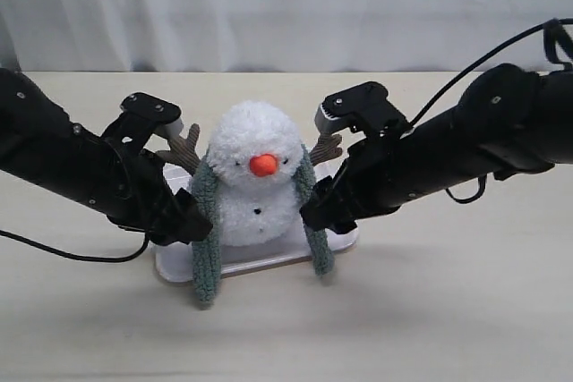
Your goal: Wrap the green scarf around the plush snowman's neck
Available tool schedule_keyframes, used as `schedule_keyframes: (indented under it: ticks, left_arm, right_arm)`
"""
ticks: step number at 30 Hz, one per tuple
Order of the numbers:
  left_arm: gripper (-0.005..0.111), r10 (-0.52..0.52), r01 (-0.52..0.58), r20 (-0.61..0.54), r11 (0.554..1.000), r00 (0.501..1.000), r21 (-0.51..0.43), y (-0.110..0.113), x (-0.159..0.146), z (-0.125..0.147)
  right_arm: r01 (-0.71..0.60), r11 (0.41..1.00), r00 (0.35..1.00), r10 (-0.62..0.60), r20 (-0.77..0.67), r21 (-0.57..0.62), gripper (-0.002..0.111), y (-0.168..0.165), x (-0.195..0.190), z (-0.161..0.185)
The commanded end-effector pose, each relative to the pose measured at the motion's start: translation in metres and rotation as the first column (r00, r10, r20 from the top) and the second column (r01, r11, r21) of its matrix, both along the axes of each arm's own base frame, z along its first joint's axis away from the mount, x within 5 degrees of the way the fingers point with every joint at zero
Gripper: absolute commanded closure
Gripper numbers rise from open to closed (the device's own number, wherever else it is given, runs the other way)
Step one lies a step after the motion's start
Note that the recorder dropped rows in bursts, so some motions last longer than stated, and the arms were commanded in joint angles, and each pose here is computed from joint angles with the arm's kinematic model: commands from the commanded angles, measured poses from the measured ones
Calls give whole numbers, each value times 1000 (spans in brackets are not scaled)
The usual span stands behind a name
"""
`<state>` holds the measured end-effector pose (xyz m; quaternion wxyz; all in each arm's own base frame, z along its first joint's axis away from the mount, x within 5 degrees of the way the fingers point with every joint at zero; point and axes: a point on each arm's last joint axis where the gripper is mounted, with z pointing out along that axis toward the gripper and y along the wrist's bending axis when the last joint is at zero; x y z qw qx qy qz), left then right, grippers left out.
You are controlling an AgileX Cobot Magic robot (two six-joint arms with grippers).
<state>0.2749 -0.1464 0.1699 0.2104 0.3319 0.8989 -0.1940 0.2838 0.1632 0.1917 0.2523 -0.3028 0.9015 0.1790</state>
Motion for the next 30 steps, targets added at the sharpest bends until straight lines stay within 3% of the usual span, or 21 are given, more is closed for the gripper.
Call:
schedule_keyframes:
  ticks: [1, 5, 12, 17, 24, 30]
  left_arm:
    - [50, 77, -78, 31, 996, 997, 36, 8, -3, 16]
    - [68, 129, -135, 76, 987, 989, 83, 17, -6, 31]
    - [107, 164, -179, 112, 973, 980, 143, 26, -9, 27]
    - [107, 205, -225, 144, 964, 968, 144, 32, -8, 7]
    - [107, 312, -317, 60, 938, 948, 141, 40, -11, -24]
    - [107, 224, -229, 48, 960, 973, 160, 26, -32, -39]
  right_arm:
    - [34, 999, 997, -35, 62, 18, 46, -6, -7, 26]
    - [31, 998, 994, -36, 104, 51, 60, -8, -14, 47]
    - [21, 996, 983, -35, 179, 81, 102, -16, -31, 80]
    - [24, 989, 967, -60, 247, 144, 104, -24, -48, 110]
    - [7, 975, 933, -87, 350, 224, 104, -35, -73, 147]
    - [-15, 968, 915, -87, 395, 249, 104, -41, -88, 163]
